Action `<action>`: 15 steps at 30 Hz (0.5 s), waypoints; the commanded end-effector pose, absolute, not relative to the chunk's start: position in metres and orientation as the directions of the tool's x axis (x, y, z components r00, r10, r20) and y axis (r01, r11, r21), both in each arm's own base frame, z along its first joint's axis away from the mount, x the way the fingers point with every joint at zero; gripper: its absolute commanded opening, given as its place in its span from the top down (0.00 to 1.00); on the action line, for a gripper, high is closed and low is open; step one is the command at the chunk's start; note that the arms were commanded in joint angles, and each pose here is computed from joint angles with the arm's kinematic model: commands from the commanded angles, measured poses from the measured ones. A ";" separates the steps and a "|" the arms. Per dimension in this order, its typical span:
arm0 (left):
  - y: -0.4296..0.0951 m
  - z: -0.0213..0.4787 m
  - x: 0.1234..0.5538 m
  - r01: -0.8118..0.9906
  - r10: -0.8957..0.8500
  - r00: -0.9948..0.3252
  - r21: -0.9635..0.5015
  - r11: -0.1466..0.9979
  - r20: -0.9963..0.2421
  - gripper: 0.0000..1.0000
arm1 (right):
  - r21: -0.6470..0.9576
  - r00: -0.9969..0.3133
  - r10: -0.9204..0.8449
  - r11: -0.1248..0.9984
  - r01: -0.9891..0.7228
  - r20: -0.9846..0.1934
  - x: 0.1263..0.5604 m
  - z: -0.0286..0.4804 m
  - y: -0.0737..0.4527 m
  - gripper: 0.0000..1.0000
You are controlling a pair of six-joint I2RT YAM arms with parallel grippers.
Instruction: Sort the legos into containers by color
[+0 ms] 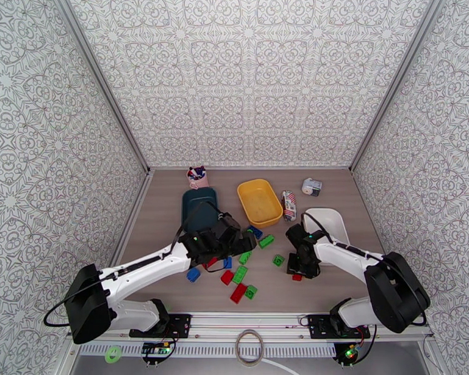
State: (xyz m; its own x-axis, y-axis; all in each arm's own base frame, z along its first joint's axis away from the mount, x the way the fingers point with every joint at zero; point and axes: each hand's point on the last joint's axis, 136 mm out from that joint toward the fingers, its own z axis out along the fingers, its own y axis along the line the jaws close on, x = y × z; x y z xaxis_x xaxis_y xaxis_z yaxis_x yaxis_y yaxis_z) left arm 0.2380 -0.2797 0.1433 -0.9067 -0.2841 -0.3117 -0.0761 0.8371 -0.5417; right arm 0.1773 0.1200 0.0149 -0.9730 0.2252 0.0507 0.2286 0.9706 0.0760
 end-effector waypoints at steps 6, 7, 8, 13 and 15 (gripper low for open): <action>-0.305 0.165 0.266 0.040 -0.189 -0.932 -0.608 0.793 -0.308 0.01 | 0.104 -0.960 0.278 0.955 0.279 0.027 0.179 0.037 0.124 0.72; -0.310 0.169 0.270 0.058 -0.176 -0.934 -0.618 0.784 -0.312 0.01 | 0.115 -0.959 0.283 0.952 0.283 0.014 0.180 0.044 0.124 0.72; -0.314 0.171 0.272 0.077 -0.157 -0.937 -0.624 0.778 -0.312 0.01 | 0.126 -0.957 0.290 0.950 0.287 -0.002 0.183 0.052 0.125 0.72; -0.345 0.181 0.279 0.162 -0.058 -0.953 -0.664 0.730 -0.296 0.02 | 0.149 -0.940 0.329 0.937 0.314 -0.088 0.193 0.092 0.120 0.72; -0.356 0.185 0.279 0.195 -0.023 -0.954 -0.679 0.708 -0.298 0.02 | 0.155 -0.929 0.353 0.929 0.335 -0.113 0.197 0.103 0.116 0.72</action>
